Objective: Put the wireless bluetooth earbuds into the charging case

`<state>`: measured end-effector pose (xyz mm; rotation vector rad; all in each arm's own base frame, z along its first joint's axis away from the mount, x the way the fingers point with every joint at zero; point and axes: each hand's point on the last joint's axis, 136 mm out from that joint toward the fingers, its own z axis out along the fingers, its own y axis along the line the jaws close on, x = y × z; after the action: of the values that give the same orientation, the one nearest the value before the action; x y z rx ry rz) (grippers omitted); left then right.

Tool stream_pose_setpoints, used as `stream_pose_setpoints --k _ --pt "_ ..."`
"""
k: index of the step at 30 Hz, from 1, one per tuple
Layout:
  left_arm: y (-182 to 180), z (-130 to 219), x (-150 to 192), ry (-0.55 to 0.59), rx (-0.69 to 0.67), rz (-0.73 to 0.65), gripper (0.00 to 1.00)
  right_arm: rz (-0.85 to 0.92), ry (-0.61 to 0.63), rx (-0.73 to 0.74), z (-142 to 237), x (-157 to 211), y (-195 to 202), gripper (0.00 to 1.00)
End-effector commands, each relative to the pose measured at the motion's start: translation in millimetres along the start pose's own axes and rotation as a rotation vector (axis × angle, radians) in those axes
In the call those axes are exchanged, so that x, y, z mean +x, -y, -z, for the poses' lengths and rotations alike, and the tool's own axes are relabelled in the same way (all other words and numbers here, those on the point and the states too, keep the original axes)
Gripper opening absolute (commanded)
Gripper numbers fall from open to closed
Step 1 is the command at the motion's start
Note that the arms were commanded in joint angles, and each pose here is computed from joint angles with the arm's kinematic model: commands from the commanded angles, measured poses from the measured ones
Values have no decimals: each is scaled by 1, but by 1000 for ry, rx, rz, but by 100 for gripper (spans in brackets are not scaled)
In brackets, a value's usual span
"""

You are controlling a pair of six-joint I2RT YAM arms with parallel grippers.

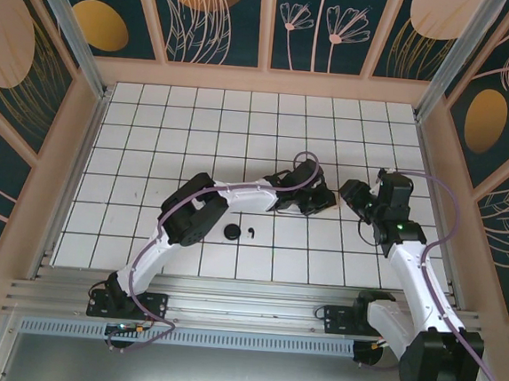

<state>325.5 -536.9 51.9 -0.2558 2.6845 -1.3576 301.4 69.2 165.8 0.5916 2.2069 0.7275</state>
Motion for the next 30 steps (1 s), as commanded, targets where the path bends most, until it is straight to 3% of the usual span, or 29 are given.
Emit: stream_pose_setpoints --k 1,10,17,20,25,30 --pt "-1 -6 -3 18 -31 50 10 -25 15 -26 2 0 -1 39" --pt "-11 -15 1 3 -80 77 15 -28 14 -28 2 2 0 38" --pt "-16 -8 0 18 -130 66 37 -20 16 -19 3 1 2 38" --pt "-19 -3 0 20 -158 56 40 -16 16 -20 3 0 1 38" --pt "-9 18 -5 61 -200 0 44 -11 23 -25 5 -2 -1 39" --pt "15 67 -14 120 -283 -104 44 -6 16 -30 4 -2 -2 39"
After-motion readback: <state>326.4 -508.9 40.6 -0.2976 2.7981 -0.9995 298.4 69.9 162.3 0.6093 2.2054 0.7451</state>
